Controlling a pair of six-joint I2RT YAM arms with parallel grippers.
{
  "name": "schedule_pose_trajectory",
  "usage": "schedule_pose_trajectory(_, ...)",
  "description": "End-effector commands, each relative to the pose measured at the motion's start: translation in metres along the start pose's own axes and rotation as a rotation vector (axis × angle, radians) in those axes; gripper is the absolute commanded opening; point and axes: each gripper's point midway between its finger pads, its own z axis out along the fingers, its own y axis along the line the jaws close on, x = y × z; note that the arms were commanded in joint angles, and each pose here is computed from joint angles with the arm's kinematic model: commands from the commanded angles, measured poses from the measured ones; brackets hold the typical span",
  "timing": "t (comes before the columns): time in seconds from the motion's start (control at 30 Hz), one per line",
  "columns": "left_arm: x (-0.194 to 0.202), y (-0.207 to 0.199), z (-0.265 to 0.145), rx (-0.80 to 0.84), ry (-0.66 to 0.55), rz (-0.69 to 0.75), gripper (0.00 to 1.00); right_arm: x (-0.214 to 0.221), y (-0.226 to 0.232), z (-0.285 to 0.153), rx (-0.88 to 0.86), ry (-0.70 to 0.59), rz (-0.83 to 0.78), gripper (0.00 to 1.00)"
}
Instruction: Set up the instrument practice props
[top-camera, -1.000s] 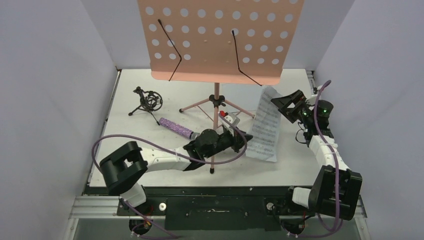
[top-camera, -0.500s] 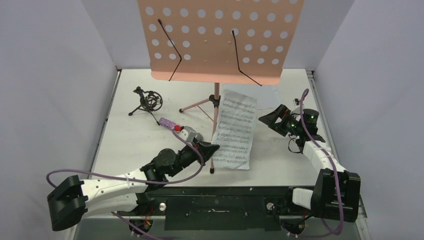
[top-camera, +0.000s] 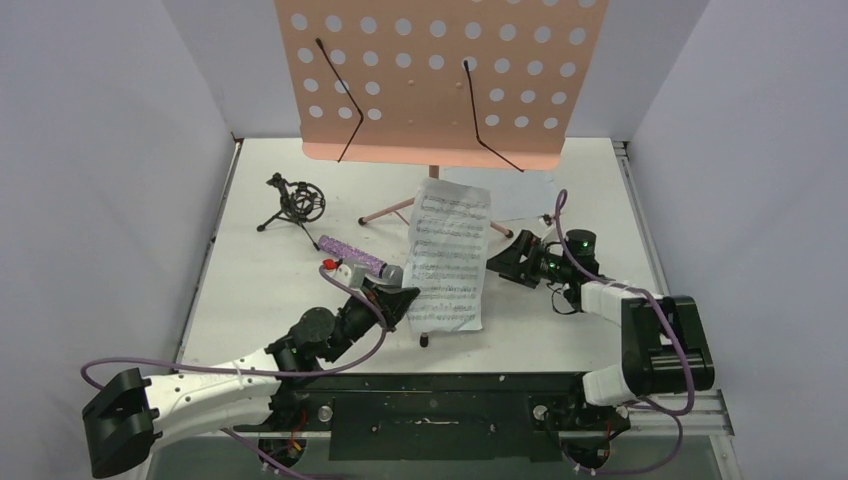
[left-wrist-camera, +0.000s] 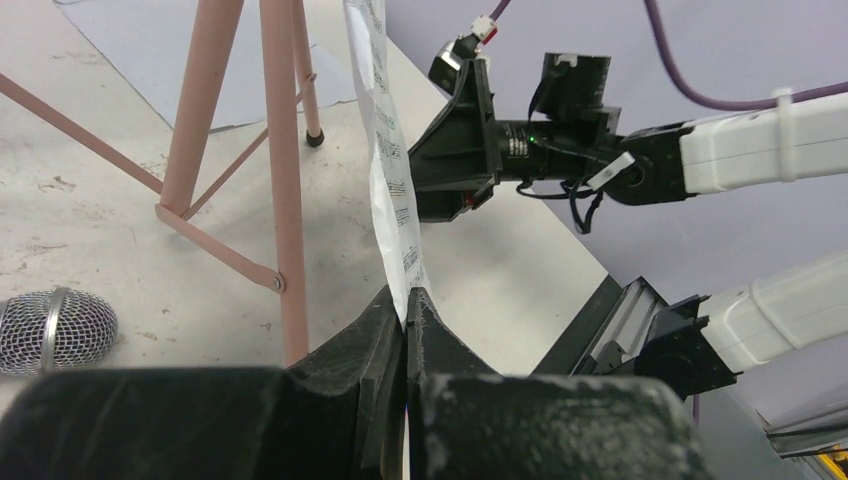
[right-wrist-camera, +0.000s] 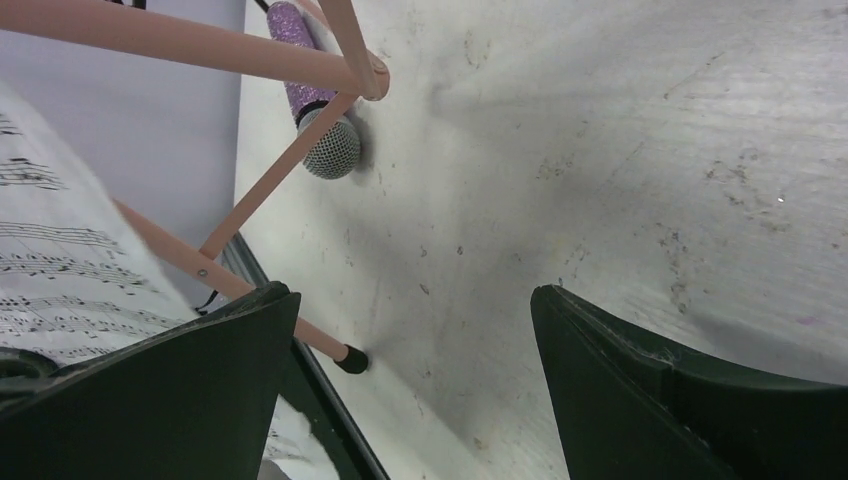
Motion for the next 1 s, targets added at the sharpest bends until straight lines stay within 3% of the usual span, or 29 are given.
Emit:
schedule_pose_trajectory(0.0, -0.028, -0.012, -0.003, 0.048, -0.103, -0.043, 0.0, -0.02, 0.04, 0.009, -0.23, -0.06, -0.111, 0.9)
schedule_pose_trajectory(0.23, -0.04, -0.018, -0.015, 0.102, -0.166, -0.118, 0.0, -0.02, 0.102, -0.007, -0.502, -0.157, -0.122, 0.9)
schedule_pose_trajectory(0.43, -0.053, -0.02, -0.024, 0.116, -0.214, -0.125, 0.0, -0.022, 0.125, -0.022, -0.575, -0.192, -0.141, 0.9)
schedule_pose_trajectory(0.6, -0.058, -0.018, -0.03, 0.11, -0.226, -0.109, 0.0, -0.037, 0.131, -0.023, -0.503, -0.213, -0.192, 0.9)
schedule_pose_trajectory(0.8, -0.057, -0.013, -0.034, 0.09, -0.218, -0.096, 0.0, -0.049, 0.105, -0.021, -0.22, -0.209, -0.265, 0.9)
schedule_pose_trajectory(0.97, -0.058, -0.012, -0.035, 0.084, -0.208, -0.07, 0.0, -0.048, 0.111, -0.029, -0.202, -0.21, -0.251, 0.9)
